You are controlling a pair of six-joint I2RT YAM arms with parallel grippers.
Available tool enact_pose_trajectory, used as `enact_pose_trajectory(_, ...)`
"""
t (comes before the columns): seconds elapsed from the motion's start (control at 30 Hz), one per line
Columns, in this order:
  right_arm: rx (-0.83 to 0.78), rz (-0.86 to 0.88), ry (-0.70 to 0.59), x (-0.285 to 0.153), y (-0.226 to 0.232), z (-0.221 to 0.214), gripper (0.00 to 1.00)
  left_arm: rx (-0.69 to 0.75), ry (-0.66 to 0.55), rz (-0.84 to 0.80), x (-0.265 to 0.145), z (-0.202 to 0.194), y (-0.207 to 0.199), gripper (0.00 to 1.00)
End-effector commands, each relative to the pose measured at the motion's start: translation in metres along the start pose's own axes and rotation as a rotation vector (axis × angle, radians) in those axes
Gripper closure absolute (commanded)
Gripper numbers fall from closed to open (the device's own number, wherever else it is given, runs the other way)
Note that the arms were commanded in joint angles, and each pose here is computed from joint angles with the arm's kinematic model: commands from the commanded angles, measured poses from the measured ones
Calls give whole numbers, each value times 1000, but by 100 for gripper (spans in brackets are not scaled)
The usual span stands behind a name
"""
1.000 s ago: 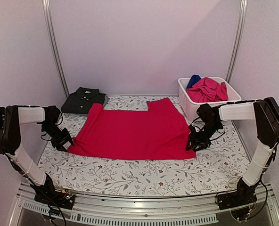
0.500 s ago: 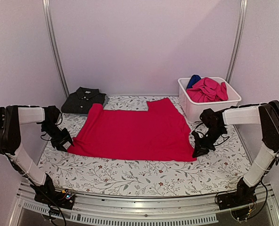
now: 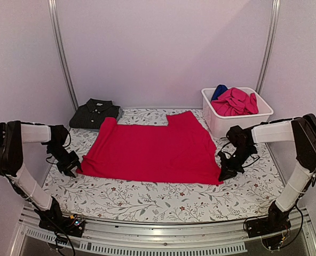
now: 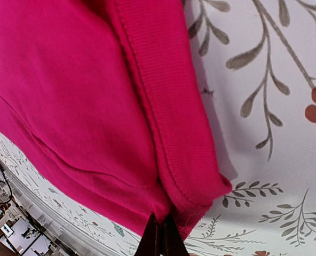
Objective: Fold and stack the mixed laundry pile
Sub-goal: Move the 1/3-folded T-shirt to the center of the board.
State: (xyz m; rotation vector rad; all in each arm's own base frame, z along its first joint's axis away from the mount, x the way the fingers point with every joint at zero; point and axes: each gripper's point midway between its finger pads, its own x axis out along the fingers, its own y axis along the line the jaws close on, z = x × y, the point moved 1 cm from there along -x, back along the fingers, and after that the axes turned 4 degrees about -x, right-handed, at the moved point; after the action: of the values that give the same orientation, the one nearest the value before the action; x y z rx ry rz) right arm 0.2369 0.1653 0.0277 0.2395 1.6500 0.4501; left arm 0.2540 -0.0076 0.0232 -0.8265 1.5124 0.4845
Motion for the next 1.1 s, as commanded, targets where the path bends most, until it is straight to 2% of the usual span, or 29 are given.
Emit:
enact_pose_trajectory(0.0,-3,-19,-14,1,-2,8,100,-46,-17,19,3,6,6,60)
enact_pose_trajectory(0.1,-6,-28,-10,2,-4,8,100,-49,-40,17,2,13,4,66)
enact_pose_trajectory(0.27,-7,-37,16,4,-7,1,100,-87,-13,32,4,10,11,97)
enact_pose_trajectory(0.3,-6,-38,18,3,-8,0,100,-98,-6,32,3,7,14,100)
enact_pose_trajectory(0.67,57,-15,81,-4,-8,-43,100,-198,2,74,-27,-38,47,100)
enact_pose_trajectory(1.07,89,61,155,-15,22,-98,100,-215,105,97,-21,-78,66,100)
